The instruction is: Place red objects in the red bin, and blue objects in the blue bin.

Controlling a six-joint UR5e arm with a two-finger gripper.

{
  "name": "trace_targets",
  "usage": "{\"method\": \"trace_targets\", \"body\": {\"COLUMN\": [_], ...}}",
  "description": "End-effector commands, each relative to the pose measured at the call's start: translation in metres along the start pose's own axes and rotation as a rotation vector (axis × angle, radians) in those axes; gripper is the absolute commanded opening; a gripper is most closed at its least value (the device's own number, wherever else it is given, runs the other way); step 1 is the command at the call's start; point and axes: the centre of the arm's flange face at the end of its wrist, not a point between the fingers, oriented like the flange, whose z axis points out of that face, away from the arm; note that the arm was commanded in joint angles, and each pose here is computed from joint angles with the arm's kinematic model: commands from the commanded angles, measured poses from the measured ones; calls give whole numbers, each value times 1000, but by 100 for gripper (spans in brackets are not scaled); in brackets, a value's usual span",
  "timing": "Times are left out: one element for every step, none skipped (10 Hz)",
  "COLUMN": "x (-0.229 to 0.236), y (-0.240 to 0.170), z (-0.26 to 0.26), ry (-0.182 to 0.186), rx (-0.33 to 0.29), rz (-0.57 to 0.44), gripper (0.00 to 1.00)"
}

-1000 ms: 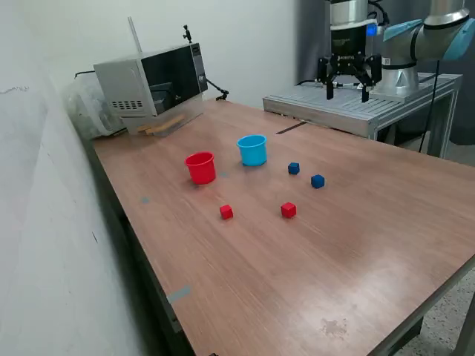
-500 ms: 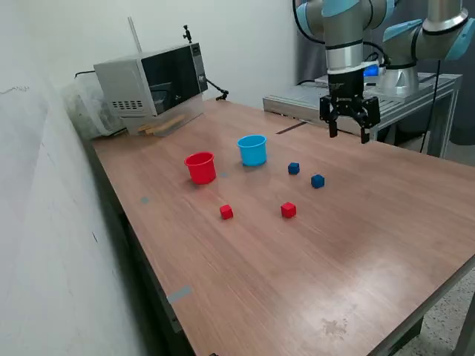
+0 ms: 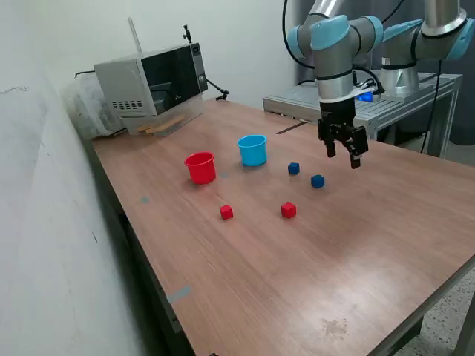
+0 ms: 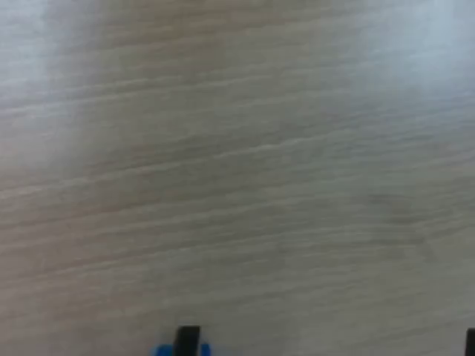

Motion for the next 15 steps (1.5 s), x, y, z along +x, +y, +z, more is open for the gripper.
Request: {"method": "trace_targets", "body": {"x": [-22,-26,-27,-29,-31,-32,-33,-34,-36,-36,-37,-39,-39,-41,-43], "y": [20,22,23,27,34,37,37,39,40,40,41,44,47,48,49], "z": [29,29,29,32,38,41,43,55,61,61,60,59,56,56,55], "ry": [-13,-14,-13,-10,-24,-47,-49,-50,-53,-54,-65,-93,-96,-112,-140], "rx": [22,22,19,11,7,3,4,11,16,16,10,-17,-38,-44,-52], "rz": [56,60,33,18,0,-28,-48,-82,-82,-84,-83,-84,-85,-85,-84], "gripper": [100,100,100,100,100,100,100,100,100,100,100,100,100,0,0]}}
